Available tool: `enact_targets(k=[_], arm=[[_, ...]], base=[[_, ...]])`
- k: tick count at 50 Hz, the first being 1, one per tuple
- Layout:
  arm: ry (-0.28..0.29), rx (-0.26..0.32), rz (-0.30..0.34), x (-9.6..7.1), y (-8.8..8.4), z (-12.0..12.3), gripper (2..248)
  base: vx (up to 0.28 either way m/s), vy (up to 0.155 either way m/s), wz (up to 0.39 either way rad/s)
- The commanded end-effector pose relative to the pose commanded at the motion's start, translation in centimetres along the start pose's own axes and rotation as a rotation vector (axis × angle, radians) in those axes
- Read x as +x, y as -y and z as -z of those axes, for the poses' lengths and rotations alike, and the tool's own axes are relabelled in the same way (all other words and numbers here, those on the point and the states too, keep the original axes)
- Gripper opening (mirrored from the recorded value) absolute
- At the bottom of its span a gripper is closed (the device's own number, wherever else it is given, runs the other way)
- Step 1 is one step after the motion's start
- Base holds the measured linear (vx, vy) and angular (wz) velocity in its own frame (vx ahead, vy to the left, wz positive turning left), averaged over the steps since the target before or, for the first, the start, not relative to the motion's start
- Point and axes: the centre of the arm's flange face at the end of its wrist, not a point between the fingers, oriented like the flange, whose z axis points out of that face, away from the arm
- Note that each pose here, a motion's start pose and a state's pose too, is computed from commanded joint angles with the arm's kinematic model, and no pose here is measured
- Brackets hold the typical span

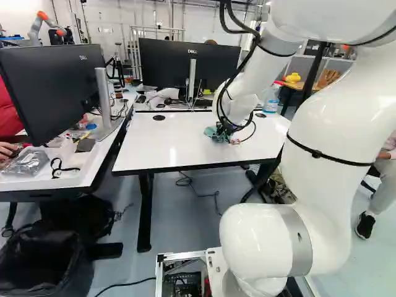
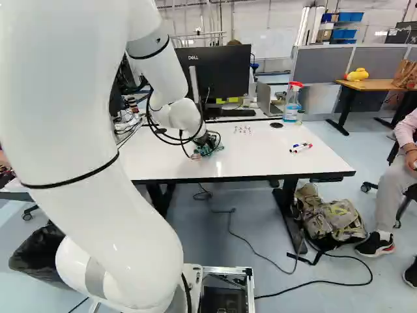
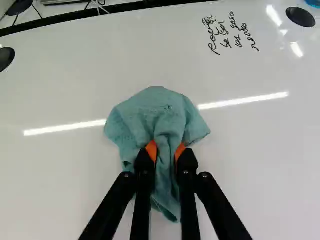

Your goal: Clean the table with the green towel

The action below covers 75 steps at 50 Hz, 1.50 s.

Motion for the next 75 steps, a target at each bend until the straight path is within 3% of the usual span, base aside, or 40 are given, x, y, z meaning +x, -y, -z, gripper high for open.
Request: enact_targets(k=[12, 23, 75], arm=[[-0.005, 0.016, 0.020, 1.3, 1.3, -1.1, 58], [-0.005, 0.038, 0.047, 1.2, 2.9, -1.0, 58], [0.011, 0.121, 0.154, -5.9, 7.8, 4.6, 58]], base=[[0.000, 0.000, 0.000], [0.000, 0.000, 0.000], [0.000, 0.000, 0.000]])
